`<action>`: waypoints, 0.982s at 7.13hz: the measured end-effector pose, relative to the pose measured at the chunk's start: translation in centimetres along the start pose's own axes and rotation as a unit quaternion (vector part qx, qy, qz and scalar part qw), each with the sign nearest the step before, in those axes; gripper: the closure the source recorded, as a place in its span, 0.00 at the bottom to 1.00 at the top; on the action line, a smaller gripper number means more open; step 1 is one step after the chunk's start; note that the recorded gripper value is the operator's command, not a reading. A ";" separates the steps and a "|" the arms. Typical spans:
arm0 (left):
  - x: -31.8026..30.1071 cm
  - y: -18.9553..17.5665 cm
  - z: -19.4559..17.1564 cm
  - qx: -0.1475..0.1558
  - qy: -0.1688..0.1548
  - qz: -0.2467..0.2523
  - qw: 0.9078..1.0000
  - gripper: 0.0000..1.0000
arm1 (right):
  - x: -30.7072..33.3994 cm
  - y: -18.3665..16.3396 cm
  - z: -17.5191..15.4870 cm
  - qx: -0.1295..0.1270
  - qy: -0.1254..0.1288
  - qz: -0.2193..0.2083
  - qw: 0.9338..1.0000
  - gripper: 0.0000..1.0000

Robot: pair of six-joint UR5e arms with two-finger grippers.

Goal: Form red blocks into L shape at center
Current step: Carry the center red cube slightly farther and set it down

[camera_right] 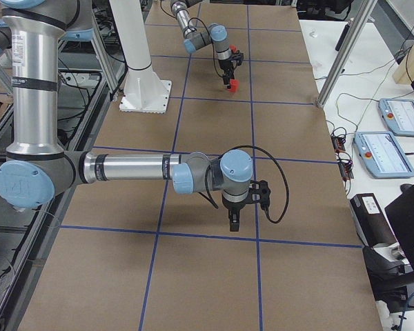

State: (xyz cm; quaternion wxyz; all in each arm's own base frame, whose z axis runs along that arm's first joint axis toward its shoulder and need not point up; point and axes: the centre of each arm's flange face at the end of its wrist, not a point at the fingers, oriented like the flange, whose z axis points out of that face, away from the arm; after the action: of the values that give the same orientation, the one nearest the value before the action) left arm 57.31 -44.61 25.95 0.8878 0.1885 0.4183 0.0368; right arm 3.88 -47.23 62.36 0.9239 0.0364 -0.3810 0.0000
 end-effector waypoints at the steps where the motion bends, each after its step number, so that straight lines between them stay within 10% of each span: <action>1: 0.1 0.2 0.6 -0.001 0.001 0.000 1.000 0.32 | 0.0 0.0 0.0 0.000 0.000 0.000 1.000 0.01; 2: 0.4 0.1 0.7 0.000 0.003 -0.001 1.000 0.99 | 0.0 0.0 0.0 0.000 0.000 0.000 1.000 0.01; 7: 2.5 -2.5 -2.5 0.019 0.030 -0.052 0.998 1.00 | 0.1 0.0 0.1 -0.001 0.000 0.002 1.000 0.01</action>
State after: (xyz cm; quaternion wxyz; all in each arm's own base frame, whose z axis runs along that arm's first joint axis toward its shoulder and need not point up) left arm 56.82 -45.63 21.81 0.8720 0.1817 0.4544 -0.0119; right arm 3.88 -47.21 62.48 0.9239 0.0345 -0.3811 0.0018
